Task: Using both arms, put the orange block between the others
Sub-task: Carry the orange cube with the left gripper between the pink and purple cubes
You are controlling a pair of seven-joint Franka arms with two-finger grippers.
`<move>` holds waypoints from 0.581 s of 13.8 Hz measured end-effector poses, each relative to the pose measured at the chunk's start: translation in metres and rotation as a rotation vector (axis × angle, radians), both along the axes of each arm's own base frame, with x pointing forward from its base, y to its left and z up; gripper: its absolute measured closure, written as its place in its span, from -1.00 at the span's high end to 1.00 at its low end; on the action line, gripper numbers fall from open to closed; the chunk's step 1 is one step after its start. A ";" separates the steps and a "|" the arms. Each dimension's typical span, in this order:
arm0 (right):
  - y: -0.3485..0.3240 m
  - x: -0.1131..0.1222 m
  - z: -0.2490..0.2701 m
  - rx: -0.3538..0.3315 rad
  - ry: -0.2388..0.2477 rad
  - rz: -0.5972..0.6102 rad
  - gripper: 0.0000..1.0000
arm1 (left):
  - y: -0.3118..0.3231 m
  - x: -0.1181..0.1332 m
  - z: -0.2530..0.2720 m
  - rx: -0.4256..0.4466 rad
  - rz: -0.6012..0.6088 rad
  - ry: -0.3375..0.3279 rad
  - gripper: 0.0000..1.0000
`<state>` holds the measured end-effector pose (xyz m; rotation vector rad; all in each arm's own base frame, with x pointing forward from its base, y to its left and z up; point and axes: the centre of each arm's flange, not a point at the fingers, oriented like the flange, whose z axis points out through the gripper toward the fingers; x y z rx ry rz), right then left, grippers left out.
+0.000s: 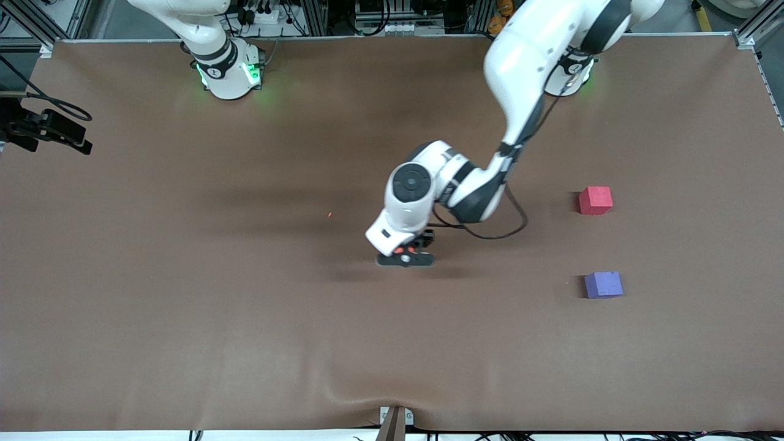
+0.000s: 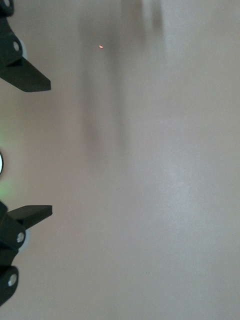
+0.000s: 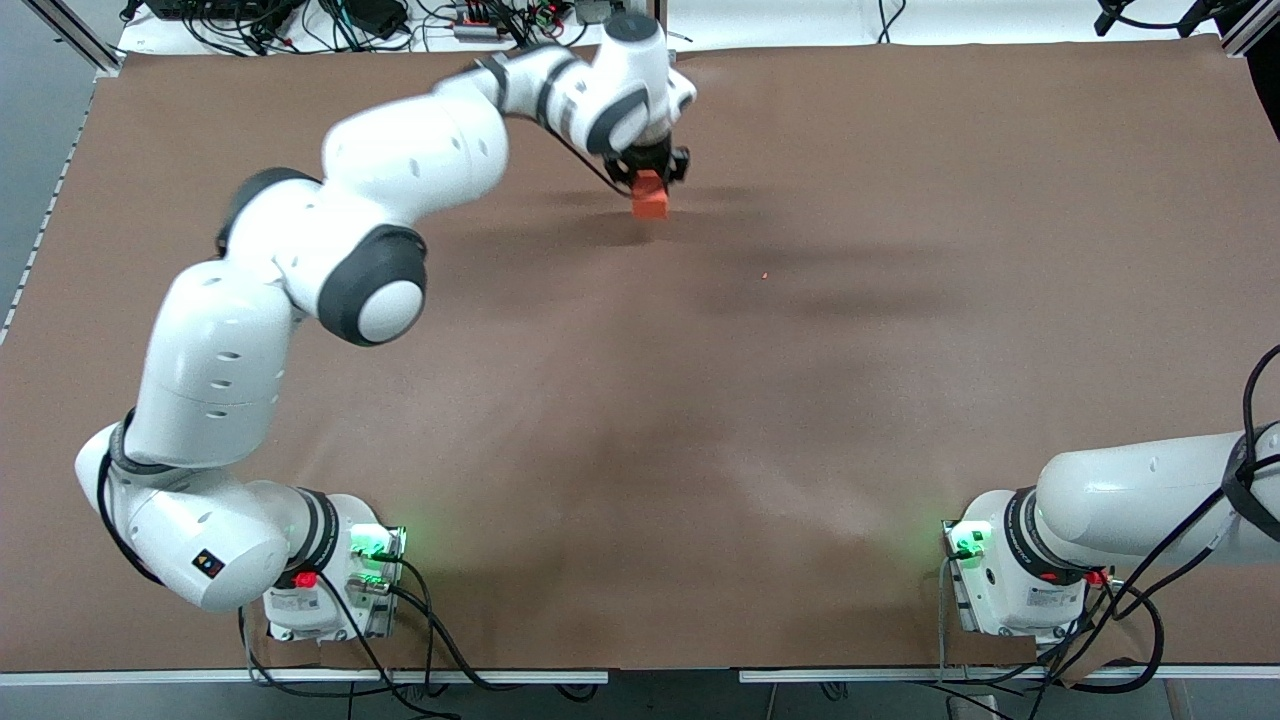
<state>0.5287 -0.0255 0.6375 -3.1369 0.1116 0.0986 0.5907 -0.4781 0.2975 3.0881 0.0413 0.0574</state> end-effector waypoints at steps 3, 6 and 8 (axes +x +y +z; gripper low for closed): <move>-0.001 -0.001 -0.001 0.001 0.009 -0.001 1.00 | 0.075 0.035 0.092 0.012 0.022 -0.005 0.07; -0.003 -0.002 -0.002 0.002 0.020 -0.006 1.00 | 0.157 0.060 0.162 0.007 0.014 -0.033 0.07; -0.007 -0.003 -0.002 0.002 0.022 -0.012 1.00 | 0.213 0.073 0.183 0.008 0.033 -0.013 0.07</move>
